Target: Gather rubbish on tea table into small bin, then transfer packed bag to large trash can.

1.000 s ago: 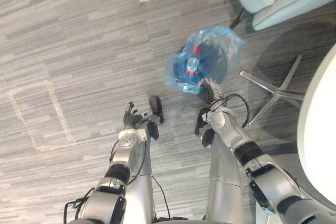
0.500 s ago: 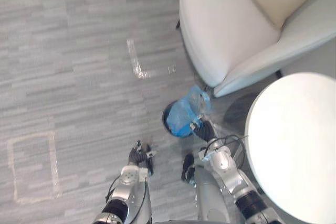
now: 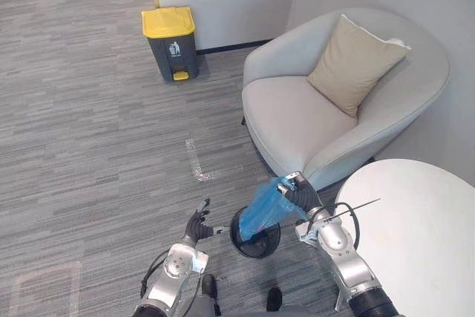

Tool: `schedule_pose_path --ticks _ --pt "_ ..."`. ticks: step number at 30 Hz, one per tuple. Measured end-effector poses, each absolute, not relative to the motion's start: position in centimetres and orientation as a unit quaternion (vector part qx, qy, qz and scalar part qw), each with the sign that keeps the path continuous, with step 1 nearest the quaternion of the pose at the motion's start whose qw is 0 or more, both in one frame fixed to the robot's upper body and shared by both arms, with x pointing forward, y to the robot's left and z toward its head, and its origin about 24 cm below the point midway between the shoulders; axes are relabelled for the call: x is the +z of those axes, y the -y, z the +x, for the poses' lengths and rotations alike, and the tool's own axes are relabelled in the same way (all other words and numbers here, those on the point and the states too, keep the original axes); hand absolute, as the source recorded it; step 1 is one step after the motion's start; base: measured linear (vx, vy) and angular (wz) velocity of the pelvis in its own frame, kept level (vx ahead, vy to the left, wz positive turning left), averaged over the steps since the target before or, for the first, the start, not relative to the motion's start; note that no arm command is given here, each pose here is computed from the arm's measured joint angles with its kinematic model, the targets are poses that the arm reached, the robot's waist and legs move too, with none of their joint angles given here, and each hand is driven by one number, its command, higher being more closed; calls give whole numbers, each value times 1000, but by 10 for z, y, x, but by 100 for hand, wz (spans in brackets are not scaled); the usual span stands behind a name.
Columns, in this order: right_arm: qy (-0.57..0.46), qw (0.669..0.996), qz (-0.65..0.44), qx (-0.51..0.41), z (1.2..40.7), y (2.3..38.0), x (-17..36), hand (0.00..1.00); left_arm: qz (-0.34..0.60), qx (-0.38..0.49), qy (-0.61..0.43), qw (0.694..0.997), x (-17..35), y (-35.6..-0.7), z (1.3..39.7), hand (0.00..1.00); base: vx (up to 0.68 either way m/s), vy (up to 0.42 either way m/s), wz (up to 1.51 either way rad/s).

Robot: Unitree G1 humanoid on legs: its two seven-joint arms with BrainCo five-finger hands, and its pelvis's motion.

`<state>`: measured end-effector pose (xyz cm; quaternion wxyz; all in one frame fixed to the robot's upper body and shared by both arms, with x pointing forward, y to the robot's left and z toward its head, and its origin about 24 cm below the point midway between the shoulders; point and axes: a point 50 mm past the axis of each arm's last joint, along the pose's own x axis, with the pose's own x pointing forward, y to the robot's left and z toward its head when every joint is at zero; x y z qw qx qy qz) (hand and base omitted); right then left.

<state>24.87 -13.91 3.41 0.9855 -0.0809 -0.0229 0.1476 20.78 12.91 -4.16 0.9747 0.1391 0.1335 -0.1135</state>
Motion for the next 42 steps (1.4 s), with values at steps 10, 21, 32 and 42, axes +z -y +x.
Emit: schedule_pose_path --ticks 10,21,32,42 --pt "42 968 8 248 251 125 55 100 230 -197 -40 952 -14 -114 216 0 -12 19 -8" --pt "44 940 57 335 258 103 69 100 357 -229 54 904 8 -101 233 0 8 0 -4" --pt "49 927 83 364 262 89 78 100 397 -261 59 878 2 -97 234 0 0 0 0" --pt "55 910 109 396 257 65 87 100 404 -273 30 872 -23 -99 225 0 0 0 0"
